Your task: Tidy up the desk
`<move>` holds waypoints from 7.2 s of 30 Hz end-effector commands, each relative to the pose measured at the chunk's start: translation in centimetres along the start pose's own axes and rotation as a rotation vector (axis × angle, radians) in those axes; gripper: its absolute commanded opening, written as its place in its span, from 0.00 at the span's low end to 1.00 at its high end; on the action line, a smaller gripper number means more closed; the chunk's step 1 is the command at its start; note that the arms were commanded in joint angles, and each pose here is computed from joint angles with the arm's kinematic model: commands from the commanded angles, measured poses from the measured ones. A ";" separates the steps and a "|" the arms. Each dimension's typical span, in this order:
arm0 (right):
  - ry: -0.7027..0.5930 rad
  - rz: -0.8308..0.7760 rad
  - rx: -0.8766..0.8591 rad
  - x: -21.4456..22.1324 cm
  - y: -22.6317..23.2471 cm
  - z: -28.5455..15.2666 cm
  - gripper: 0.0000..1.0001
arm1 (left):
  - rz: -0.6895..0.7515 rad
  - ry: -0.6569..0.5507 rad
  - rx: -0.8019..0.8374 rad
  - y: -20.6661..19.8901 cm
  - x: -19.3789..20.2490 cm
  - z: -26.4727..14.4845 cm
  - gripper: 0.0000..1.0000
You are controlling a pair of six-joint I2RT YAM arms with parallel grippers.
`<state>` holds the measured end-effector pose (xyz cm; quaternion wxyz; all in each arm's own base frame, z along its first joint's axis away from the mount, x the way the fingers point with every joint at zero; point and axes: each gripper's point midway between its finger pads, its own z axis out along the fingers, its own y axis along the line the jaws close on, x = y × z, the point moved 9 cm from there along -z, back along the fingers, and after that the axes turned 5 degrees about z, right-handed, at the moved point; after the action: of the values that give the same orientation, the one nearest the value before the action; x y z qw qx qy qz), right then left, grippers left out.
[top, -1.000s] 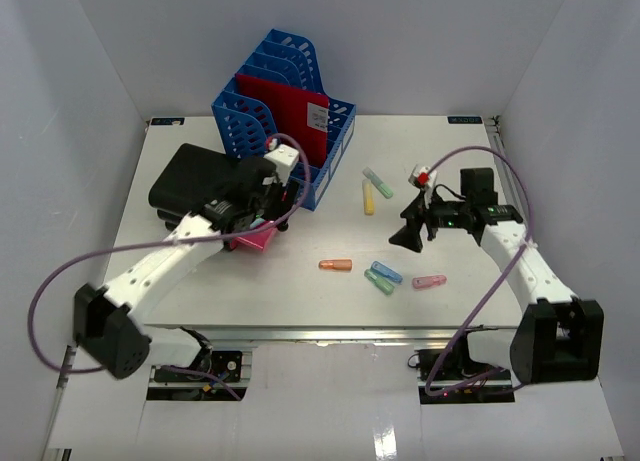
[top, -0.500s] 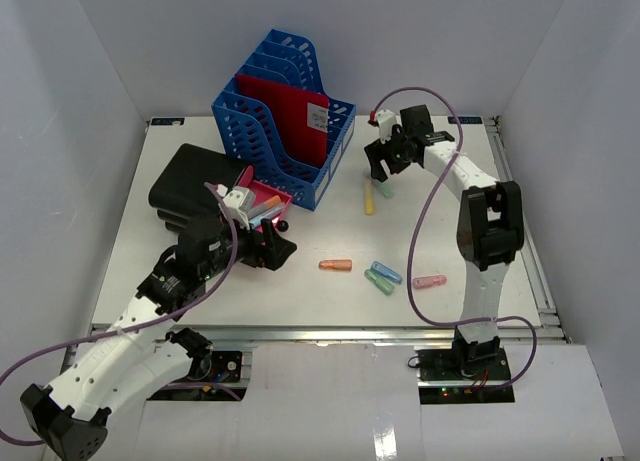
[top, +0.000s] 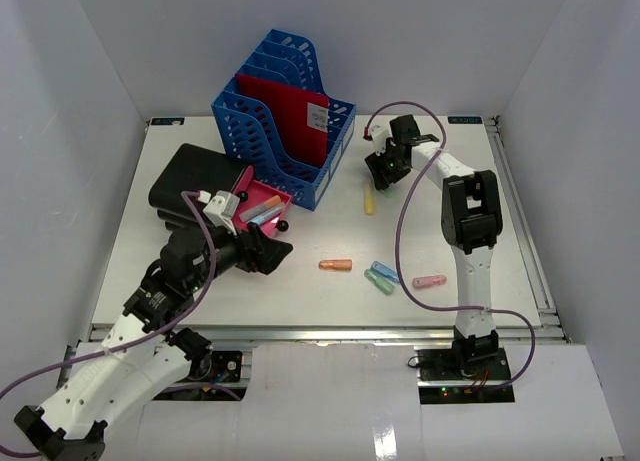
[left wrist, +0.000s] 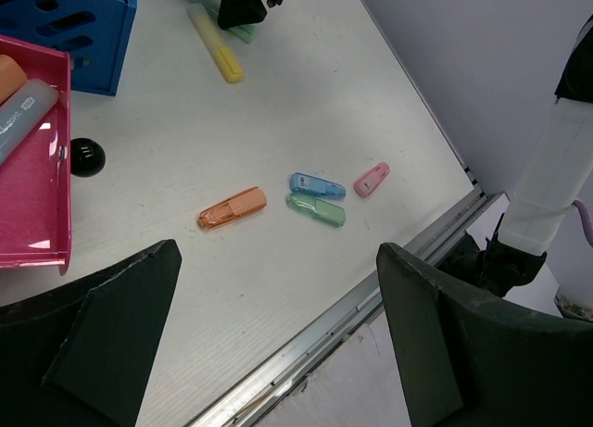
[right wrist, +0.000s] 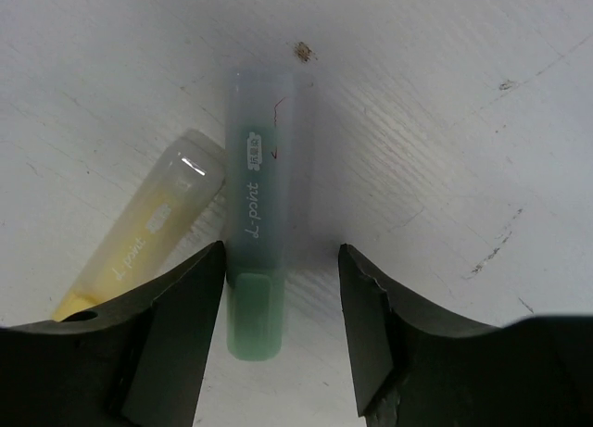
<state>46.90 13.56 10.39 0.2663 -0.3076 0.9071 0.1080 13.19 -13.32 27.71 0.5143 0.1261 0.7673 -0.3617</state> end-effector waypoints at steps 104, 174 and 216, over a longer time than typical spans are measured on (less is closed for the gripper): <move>-0.683 0.203 -0.256 11.5 2.3 -25.4 0.77 | 0.251 0.432 -0.513 -1.7 5.5 38.5 0.81; -0.673 0.121 -0.356 12.5 3.7 -24.3 0.77 | 0.855 0.453 -0.911 9.8 0.8 11.7 0.01; -0.647 0.112 -0.347 12.8 3.7 -23.6 0.78 | -0.007 0.293 -0.235 2.4 3.2 11.2 0.44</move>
<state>26.19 1.38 23.52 0.4801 -0.2435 0.7582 0.3679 21.84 -17.28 24.00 0.4673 0.1372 0.8560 -0.1733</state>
